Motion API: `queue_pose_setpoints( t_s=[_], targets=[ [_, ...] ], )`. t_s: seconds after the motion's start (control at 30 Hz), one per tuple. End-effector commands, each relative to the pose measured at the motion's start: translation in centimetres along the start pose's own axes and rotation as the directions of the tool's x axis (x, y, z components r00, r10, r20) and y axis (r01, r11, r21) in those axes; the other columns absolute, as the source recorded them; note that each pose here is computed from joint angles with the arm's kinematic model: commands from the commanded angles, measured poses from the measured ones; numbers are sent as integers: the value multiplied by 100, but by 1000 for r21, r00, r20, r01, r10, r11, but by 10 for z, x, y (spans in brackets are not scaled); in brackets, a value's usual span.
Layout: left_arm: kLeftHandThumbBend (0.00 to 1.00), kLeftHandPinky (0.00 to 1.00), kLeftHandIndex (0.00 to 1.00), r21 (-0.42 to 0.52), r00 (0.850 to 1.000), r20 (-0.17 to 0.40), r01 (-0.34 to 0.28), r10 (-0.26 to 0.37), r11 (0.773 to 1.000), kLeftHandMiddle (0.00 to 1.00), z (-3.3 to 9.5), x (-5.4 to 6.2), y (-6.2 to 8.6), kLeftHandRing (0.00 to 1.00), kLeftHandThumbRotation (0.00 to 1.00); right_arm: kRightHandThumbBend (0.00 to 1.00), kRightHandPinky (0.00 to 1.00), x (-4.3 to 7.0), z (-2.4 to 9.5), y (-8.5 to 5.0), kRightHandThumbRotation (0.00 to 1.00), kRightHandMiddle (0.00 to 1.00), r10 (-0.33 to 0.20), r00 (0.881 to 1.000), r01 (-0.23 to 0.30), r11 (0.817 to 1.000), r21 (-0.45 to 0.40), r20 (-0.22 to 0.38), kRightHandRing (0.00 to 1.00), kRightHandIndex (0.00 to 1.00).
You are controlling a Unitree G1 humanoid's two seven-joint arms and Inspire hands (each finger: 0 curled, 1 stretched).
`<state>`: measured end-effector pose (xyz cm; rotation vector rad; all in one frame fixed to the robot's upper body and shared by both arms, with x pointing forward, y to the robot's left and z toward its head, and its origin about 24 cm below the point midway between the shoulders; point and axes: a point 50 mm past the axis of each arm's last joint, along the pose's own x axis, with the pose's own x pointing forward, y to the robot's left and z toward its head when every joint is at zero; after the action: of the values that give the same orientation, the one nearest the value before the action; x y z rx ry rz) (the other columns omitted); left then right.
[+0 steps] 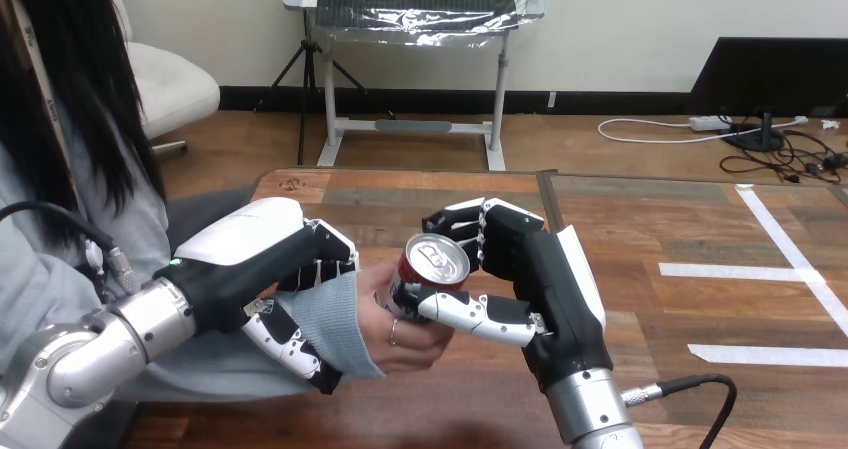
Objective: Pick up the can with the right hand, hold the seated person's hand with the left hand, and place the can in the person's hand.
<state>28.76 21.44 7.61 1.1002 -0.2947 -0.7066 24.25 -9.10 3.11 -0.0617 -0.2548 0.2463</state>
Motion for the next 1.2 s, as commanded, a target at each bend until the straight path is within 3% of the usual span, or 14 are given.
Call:
queue_pose_setpoints(
  t_s=[0.0, 0.37, 0.7, 0.97, 1.17],
  targets=[
    [99, 30, 44, 23, 985, 97, -147, 144, 989, 42, 16, 12, 31, 35, 1, 80, 46, 15, 15, 16, 0, 63, 83, 993, -82, 997, -16, 79, 55, 65],
    [100, 48, 59, 19, 986, 74, -150, 148, 988, 56, 9, 7, 27, 52, 12, 81, 65, 15, 14, 14, 2, 74, 95, 992, -93, 995, -32, 84, 71, 76],
    [100, 59, 73, 27, 985, 57, -164, 163, 986, 69, 2, 2, 20, 65, 28, 84, 74, 15, 12, 10, 11, 79, 85, 993, -81, 995, -58, 84, 78, 82],
    [100, 74, 83, 27, 984, 44, -174, 173, 984, 79, -1, -3, 15, 77, 39, 88, 81, 15, 11, 5, 18, 82, 74, 994, -68, 994, -81, 84, 83, 86],
    [100, 82, 88, 4, 980, 34, -196, 196, 981, 85, -2, -8, 11, 84, 43, 90, 84, 15, 11, 1, 22, 84, 70, 994, -62, 993, -97, 89, 85, 89]
  ],
)
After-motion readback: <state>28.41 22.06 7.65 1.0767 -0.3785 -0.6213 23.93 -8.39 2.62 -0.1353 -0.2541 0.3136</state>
